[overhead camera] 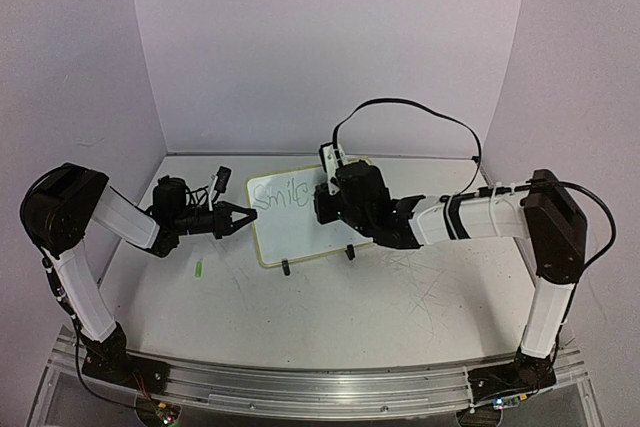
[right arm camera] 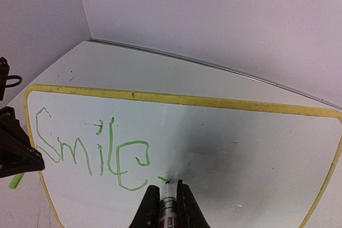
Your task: Write a sentence on the whiteboard
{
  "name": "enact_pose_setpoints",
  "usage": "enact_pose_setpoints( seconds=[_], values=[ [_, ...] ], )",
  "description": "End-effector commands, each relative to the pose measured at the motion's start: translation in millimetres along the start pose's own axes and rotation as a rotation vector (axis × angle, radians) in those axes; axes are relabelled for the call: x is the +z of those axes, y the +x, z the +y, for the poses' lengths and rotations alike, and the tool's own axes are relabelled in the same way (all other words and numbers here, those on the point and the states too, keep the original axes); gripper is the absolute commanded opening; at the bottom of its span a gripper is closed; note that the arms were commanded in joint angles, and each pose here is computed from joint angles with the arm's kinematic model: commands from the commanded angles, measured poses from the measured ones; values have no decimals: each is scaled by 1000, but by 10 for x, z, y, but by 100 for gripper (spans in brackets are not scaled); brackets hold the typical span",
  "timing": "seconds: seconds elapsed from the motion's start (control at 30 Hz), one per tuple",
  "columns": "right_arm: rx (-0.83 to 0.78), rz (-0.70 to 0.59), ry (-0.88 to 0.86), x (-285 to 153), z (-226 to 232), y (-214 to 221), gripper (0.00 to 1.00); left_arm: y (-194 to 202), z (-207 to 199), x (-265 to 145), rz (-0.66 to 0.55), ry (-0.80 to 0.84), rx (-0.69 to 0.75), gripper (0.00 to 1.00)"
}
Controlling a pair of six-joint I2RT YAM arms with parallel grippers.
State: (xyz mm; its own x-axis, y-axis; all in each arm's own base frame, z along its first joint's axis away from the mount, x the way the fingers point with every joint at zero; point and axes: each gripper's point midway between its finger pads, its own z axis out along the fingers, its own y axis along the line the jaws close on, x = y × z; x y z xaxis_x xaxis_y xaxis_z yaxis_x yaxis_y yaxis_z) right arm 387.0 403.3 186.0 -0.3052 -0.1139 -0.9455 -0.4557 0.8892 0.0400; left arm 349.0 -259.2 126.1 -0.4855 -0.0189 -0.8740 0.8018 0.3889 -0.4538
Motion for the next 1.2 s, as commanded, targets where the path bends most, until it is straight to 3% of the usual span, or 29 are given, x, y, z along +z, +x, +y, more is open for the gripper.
enact_pose_setpoints(
  seconds=[0.0,0.13,0.27,0.5,1.17],
  values=[
    [12,-1,-86,-167,242,-83,0,123,174,17,46,-88,38,0],
    [100,-173,-264,-659,489,-768,0,131,180,15,48,-93,39,0],
    [91,-266,-165,-880,200,-1115,0,123,176,13,48,-93,42,0],
    [34,-175,-48,-698,-133,-732,0,136,192,14,51,-106,49,0],
    [-73,-91,-56,-435,-41,-365,0,192,256,40,74,-123,64,0]
  ],
)
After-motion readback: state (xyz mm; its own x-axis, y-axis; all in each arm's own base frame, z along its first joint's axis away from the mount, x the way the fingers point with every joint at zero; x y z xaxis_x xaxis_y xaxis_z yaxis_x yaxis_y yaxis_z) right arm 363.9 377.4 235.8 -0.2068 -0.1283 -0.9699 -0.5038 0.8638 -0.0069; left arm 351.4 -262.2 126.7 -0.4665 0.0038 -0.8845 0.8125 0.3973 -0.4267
